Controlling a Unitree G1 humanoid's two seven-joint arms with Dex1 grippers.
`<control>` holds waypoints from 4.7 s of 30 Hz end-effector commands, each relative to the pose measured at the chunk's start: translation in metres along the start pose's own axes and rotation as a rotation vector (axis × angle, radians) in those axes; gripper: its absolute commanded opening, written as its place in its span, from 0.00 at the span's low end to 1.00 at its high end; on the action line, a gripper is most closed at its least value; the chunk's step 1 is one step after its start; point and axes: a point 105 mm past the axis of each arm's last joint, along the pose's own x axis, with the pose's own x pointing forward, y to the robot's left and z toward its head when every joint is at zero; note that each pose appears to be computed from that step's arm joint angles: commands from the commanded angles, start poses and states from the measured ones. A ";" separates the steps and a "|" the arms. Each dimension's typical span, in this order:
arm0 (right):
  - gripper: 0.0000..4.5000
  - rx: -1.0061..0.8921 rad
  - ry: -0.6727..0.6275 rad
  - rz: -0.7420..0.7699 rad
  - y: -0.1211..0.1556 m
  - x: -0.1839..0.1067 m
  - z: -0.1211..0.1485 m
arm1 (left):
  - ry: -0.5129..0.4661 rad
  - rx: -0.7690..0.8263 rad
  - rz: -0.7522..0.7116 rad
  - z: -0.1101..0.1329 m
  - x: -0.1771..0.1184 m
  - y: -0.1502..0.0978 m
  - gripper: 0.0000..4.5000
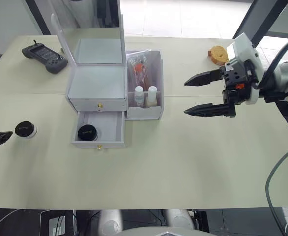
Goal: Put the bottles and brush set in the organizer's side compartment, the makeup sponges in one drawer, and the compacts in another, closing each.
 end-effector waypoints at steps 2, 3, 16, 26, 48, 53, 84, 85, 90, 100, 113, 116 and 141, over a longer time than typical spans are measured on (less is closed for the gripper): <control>1.00 -0.027 -0.018 -0.040 0.004 -0.008 0.010 | 0.038 -0.010 0.069 -0.005 0.018 0.011 1.00; 1.00 -0.024 -0.021 -0.040 0.006 -0.008 0.010 | 0.033 -0.028 0.083 -0.007 0.024 0.013 1.00; 1.00 -0.022 -0.017 -0.064 0.010 -0.011 0.018 | 0.060 -0.066 0.110 -0.029 0.054 0.011 1.00; 1.00 -0.025 -0.008 -0.070 0.009 -0.010 0.019 | -0.002 -0.052 0.118 -0.016 0.064 0.012 0.65; 1.00 -0.050 -0.041 -0.028 0.005 -0.001 0.024 | -0.065 0.258 -0.789 0.081 -0.007 -0.162 0.65; 1.00 -0.056 -0.045 -0.031 0.004 0.001 0.024 | 0.041 0.388 -0.775 0.067 0.020 -0.182 0.65; 1.00 -0.054 -0.034 -0.140 0.012 -0.009 0.027 | 0.033 0.555 -0.675 0.073 0.102 -0.215 0.81; 1.00 -0.051 -0.032 -0.139 0.012 -0.010 0.027 | 0.034 0.554 -0.673 0.073 0.103 -0.215 0.87; 1.00 -0.035 -0.027 -0.115 0.016 -0.011 0.024 | 0.036 0.546 -0.668 0.076 0.096 -0.210 0.99; 1.00 -0.026 -0.129 0.057 0.033 0.005 0.035 | 0.028 0.397 -0.660 0.082 0.035 -0.187 0.99; 1.00 -0.091 -0.155 0.140 0.031 0.038 0.040 | 0.090 0.086 -0.584 -0.002 -0.009 -0.183 0.86; 1.00 -0.113 -0.148 0.122 0.028 0.037 0.038 | 0.045 0.014 -0.524 -0.021 -0.009 -0.180 0.65; 1.00 -0.091 -0.142 0.020 0.014 0.025 0.044 | -0.262 -0.023 -0.394 -0.013 0.094 -0.191 0.00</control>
